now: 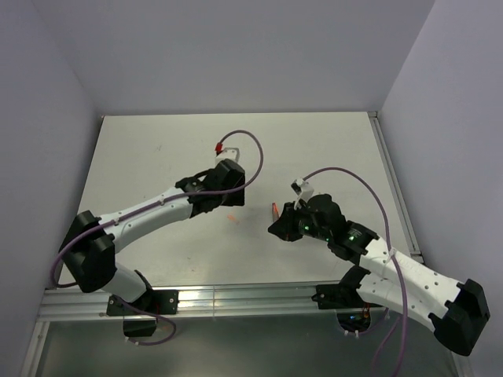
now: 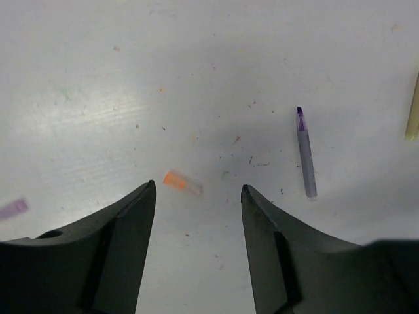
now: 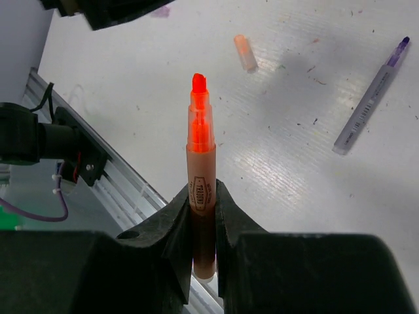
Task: Insert the pens into the pen caps
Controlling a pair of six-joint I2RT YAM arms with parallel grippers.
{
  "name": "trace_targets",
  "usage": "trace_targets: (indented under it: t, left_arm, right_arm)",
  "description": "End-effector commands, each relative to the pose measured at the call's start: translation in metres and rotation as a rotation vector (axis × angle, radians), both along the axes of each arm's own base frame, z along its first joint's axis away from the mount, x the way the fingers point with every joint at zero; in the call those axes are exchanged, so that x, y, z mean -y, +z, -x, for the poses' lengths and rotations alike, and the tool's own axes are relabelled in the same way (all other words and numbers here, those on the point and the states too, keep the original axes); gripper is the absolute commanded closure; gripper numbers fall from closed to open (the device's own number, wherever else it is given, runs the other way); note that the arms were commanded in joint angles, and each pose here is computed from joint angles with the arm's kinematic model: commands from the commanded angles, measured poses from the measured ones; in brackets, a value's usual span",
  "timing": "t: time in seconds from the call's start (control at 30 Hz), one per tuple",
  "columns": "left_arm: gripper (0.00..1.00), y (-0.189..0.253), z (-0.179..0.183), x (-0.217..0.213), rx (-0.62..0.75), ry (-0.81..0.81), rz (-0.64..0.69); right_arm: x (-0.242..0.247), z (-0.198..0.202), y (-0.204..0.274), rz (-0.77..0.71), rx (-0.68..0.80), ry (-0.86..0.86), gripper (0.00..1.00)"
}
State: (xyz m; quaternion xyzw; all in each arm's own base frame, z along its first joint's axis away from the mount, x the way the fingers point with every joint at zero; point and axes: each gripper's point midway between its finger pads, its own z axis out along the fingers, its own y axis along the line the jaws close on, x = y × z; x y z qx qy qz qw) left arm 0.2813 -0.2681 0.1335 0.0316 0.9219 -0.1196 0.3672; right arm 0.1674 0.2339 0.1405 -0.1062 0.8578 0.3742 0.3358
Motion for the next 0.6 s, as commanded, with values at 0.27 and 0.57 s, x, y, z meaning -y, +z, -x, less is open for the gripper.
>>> trace_targets:
  t: [0.27, 0.57]
  left_arm:
    - [0.31, -0.015, 0.013, -0.003, -0.033, -0.566, -0.349]
    - [0.22, -0.051, 0.009, -0.013, -0.078, -0.689, -0.454]
  right_arm:
    - [0.029, -0.014, 0.075, -0.131, 0.183, -0.132, 1.00]
    - [0.048, -0.013, 0.100, -0.179, 0.223, -0.162, 1.00]
